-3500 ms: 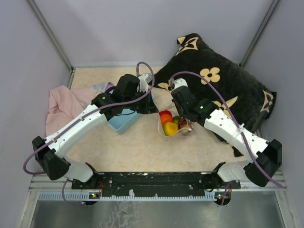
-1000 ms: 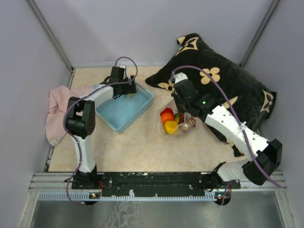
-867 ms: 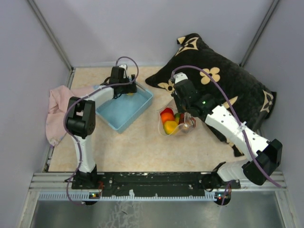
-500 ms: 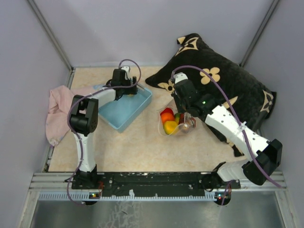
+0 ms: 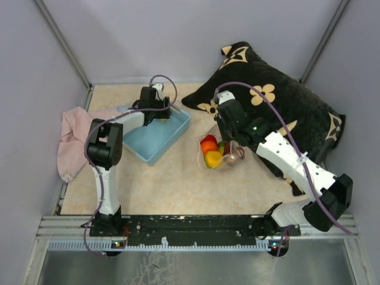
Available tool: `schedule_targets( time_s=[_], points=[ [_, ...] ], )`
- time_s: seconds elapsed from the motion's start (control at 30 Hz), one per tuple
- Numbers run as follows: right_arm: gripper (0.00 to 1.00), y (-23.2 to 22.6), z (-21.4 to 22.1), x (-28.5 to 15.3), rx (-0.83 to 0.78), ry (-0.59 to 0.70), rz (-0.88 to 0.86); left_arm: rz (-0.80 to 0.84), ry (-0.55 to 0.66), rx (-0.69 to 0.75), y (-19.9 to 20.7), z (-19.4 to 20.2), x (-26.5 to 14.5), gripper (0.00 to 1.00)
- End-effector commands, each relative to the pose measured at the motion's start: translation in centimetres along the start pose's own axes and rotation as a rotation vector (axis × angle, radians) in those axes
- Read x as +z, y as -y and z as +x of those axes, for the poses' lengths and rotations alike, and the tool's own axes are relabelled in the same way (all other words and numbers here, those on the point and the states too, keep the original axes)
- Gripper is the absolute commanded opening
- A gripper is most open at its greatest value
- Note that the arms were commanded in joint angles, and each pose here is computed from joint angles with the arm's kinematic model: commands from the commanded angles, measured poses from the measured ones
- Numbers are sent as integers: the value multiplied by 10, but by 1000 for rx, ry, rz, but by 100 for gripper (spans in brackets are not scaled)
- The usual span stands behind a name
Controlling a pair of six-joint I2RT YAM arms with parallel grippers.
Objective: Place the food in the zip-top bag and seal the zipper
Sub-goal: Pick up the fake fruit from the bin, then place the fake fruit in the zipper food storage bag.
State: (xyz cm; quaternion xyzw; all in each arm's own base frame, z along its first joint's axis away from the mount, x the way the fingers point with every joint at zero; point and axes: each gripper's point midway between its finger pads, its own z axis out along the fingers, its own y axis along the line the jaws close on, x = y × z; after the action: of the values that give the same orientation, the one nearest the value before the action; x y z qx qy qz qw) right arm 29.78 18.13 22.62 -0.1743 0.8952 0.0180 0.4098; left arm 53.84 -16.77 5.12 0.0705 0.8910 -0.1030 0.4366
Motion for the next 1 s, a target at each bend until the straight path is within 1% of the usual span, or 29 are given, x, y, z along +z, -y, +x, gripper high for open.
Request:
schedule_targets(
  time_s=[0.0,0.17,0.5,0.67,0.87,0.97],
  points=[
    [0,0,-17,-2,32,56,-9,45,-17,-24,8,3,-15,55],
    [0,2,-18,-5,33,68,-4,79,-4,-68,17,-7,-37,50],
    [0,2,-18,-13,65,90,-18,167,-19,-128,37,-15,-80,47],
    [0,5,-21,-18,70,117,-13,306,-31,-162,63,-17,-118,47],
    [0,7,-28,-20,65,136,-5,444,2,-148,86,-20,-165,47],
    [0,7,-30,-20,71,141,-6,499,38,-129,95,-25,-188,47]
  ],
)
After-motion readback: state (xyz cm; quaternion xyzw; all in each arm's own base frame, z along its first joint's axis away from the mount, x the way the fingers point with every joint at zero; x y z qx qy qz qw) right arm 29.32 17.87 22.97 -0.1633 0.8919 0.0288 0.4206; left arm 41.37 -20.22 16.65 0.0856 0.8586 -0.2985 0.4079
